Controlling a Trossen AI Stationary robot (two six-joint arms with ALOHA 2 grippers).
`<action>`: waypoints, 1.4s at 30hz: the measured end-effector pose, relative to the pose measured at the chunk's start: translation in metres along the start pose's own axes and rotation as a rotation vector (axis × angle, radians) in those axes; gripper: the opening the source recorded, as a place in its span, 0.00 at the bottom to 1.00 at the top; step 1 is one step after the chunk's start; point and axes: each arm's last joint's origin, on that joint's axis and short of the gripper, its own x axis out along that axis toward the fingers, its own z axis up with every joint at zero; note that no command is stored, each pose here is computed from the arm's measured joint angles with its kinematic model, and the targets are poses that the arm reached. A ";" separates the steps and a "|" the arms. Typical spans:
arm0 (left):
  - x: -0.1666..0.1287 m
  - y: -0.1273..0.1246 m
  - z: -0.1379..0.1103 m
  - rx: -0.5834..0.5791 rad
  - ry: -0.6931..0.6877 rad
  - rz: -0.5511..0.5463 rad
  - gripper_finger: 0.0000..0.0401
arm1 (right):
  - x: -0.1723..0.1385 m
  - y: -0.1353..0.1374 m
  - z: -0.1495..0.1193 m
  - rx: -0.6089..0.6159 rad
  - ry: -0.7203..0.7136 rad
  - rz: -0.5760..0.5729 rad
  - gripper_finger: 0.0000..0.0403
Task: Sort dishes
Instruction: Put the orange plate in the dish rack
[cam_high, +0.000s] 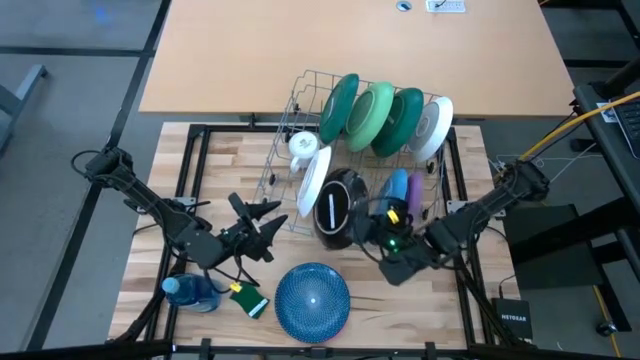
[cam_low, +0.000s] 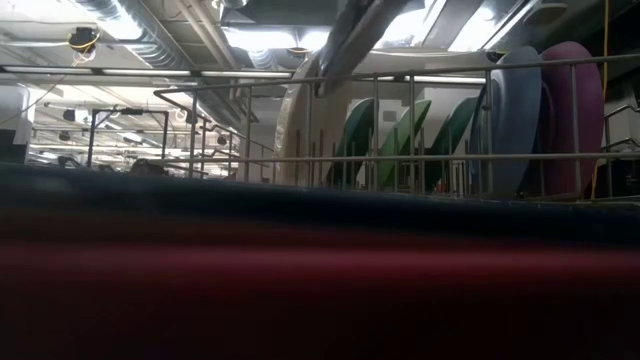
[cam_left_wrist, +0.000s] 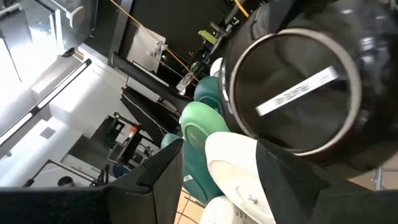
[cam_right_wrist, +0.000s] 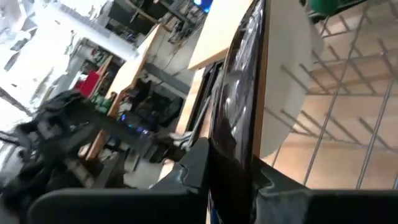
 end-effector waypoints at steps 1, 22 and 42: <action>0.000 -0.001 -0.001 0.006 0.003 -0.002 0.46 | 0.003 0.000 0.002 0.003 -0.002 -0.008 0.10; 0.000 -0.005 -0.005 0.031 0.019 -0.018 0.46 | 0.057 -0.008 0.034 0.035 -0.011 -0.151 0.08; 0.000 -0.005 -0.005 0.033 0.019 -0.018 0.46 | 0.094 -0.018 0.064 0.111 0.055 -0.256 0.17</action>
